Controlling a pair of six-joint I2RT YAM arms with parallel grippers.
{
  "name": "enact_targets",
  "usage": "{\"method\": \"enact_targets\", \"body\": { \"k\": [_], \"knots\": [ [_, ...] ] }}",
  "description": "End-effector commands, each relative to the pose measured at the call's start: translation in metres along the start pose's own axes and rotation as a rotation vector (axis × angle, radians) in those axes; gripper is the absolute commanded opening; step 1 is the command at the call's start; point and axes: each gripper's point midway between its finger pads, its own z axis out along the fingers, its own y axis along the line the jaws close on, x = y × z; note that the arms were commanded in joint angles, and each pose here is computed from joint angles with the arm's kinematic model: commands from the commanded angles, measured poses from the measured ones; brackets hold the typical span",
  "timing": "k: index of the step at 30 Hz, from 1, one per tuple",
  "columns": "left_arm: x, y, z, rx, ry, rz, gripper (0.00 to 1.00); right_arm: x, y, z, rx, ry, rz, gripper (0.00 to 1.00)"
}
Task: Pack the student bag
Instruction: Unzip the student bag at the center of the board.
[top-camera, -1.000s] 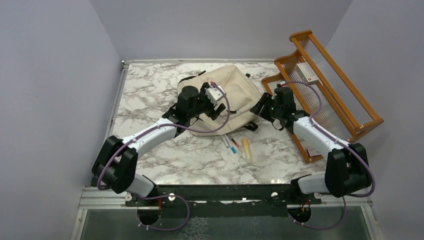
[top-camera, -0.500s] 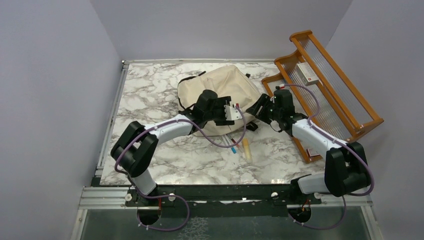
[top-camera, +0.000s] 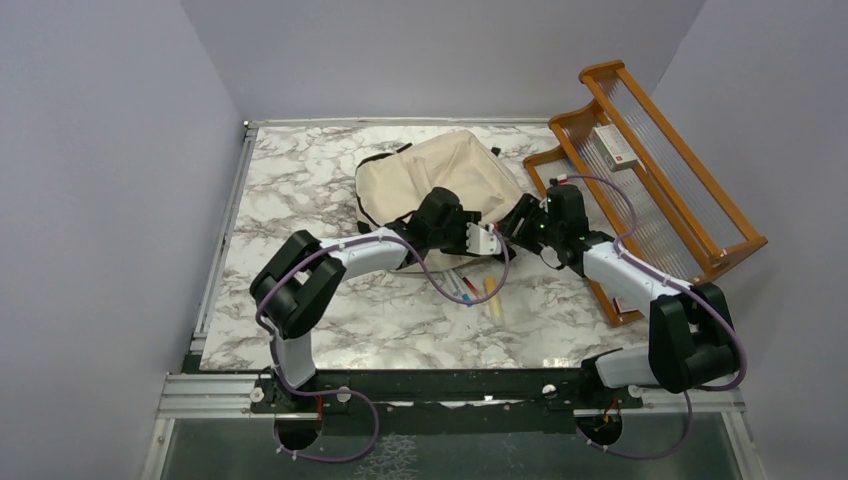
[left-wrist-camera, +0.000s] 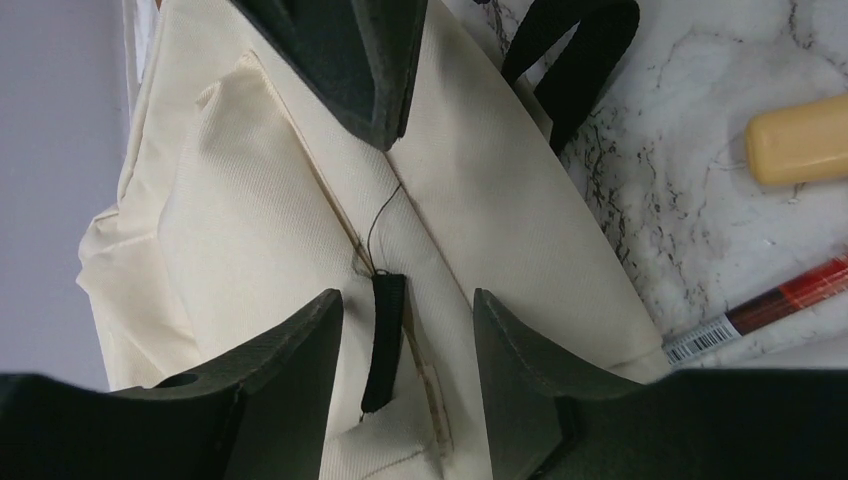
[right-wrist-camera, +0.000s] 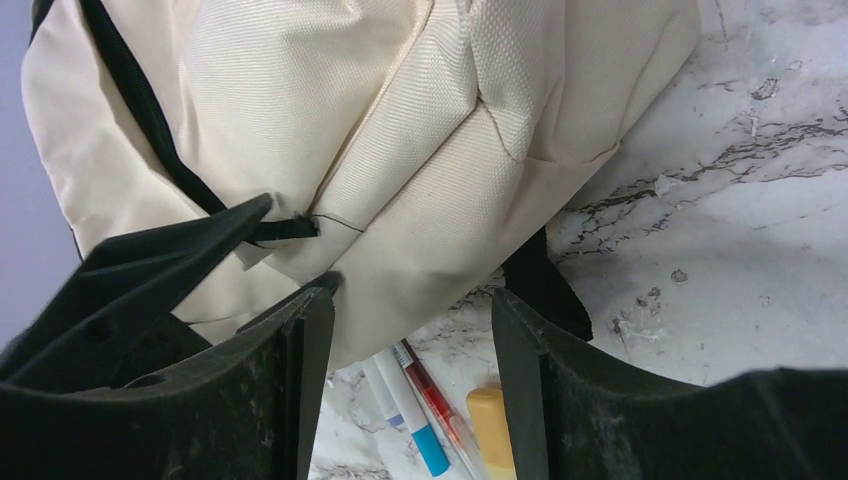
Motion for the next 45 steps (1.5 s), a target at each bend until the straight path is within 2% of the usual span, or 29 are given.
{"method": "enact_targets", "body": {
  "k": [1,10,18,27,32,38,45],
  "knots": [
    [0.002,0.013,0.01,-0.022,0.039,0.046,0.49,-0.005,0.008,-0.002,-0.047,-0.018,-0.021,0.63],
    [0.014,0.011,0.018,0.008,0.095,0.075,0.34,0.0,0.006,-0.003,-0.05,-0.004,-0.024,0.64],
    [0.011,0.008,0.021,0.064,0.094,0.016,0.0,0.001,0.006,-0.004,-0.049,-0.006,-0.028,0.63],
    [-0.009,0.03,0.005,0.013,0.007,-0.099,0.0,0.002,0.004,-0.005,-0.048,-0.011,-0.028,0.64],
    [-0.023,0.054,-0.018,-0.063,-0.128,-0.244,0.0,-0.003,0.006,-0.008,-0.055,-0.037,-0.029,0.63],
    [-0.02,0.078,-0.041,-0.136,-0.234,-0.403,0.0,-0.007,0.016,-0.012,-0.098,-0.058,-0.035,0.63],
    [-0.014,0.096,-0.051,-0.183,-0.266,-0.503,0.0,-0.011,0.049,-0.014,-0.28,-0.065,-0.153,0.61]
  ]
}}
